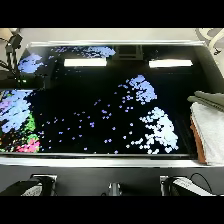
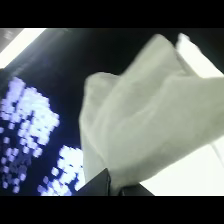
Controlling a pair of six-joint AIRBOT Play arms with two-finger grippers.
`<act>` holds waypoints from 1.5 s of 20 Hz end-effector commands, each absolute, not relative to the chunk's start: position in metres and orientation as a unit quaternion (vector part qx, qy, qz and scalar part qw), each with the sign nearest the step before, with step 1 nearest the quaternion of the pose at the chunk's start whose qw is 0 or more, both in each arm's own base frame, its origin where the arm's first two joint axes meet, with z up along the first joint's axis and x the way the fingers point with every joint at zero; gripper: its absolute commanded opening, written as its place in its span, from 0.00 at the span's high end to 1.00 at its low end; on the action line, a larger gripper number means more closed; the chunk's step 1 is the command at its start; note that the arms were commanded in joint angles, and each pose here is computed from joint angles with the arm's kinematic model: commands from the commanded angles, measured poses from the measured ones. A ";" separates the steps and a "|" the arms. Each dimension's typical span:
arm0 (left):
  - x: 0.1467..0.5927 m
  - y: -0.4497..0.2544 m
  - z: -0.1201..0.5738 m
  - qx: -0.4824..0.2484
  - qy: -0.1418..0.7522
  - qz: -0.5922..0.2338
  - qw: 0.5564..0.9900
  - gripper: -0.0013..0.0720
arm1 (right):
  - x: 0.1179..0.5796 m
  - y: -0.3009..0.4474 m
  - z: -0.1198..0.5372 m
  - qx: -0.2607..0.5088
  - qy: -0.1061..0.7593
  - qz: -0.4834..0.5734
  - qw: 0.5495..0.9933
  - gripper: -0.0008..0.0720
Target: Fold the shirts.
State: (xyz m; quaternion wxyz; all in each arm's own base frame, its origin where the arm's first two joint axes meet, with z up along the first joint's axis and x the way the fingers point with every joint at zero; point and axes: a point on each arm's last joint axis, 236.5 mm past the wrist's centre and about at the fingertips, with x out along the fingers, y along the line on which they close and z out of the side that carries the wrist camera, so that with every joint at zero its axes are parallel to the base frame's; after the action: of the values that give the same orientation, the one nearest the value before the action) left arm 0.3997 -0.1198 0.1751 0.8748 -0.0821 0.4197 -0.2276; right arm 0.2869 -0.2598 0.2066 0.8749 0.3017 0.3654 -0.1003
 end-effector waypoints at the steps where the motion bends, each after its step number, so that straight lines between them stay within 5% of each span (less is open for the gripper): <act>1: 0.400 -0.120 0.175 -0.079 0.419 -0.229 0.875 0.94 | 0.242 -0.268 0.204 0.297 0.396 -0.150 0.856 0.96; 7: 0.401 -0.120 0.176 -0.077 0.415 -0.229 0.877 0.94 | 0.157 -0.274 0.151 0.285 0.541 -0.234 0.756 0.96; 14: 0.405 -0.119 0.178 -0.079 0.407 -0.227 0.881 0.94 | 0.134 -0.259 0.063 0.330 0.549 -0.289 0.712 0.96; 15: 0.405 -0.119 0.178 -0.078 0.408 -0.227 0.881 0.94 | 0.138 -0.258 0.055 0.340 0.542 -0.287 0.713 0.90; 18: 0.405 -0.119 0.178 -0.079 0.407 -0.226 0.881 0.94 | 0.145 -0.260 0.051 0.333 0.535 -0.279 0.725 0.03; 22: 0.411 -0.118 0.181 -0.081 0.397 -0.223 0.887 0.94 | 0.147 -0.301 0.095 0.190 0.527 -0.280 0.779 0.02; 24: 0.417 -0.120 0.187 -0.081 0.380 -0.221 0.895 0.94 | 0.173 -0.339 0.161 0.122 0.439 -0.327 0.828 0.03; 27: 0.439 -0.133 0.220 -0.030 0.310 -0.219 0.925 0.94 | 0.272 -0.332 0.292 -0.086 0.269 -0.260 0.923 0.06; 30: 0.474 -0.119 0.234 0.080 0.291 -0.131 0.944 0.95 | 0.368 -0.236 0.318 -0.202 0.226 -0.124 0.945 0.06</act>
State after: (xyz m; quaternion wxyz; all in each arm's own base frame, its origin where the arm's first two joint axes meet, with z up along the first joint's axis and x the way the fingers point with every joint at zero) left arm 0.4435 -0.1357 0.2170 0.9226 -0.0065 0.3242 -0.2091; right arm 0.2935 -0.3014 0.2591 0.9220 -0.0723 0.3166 -0.2109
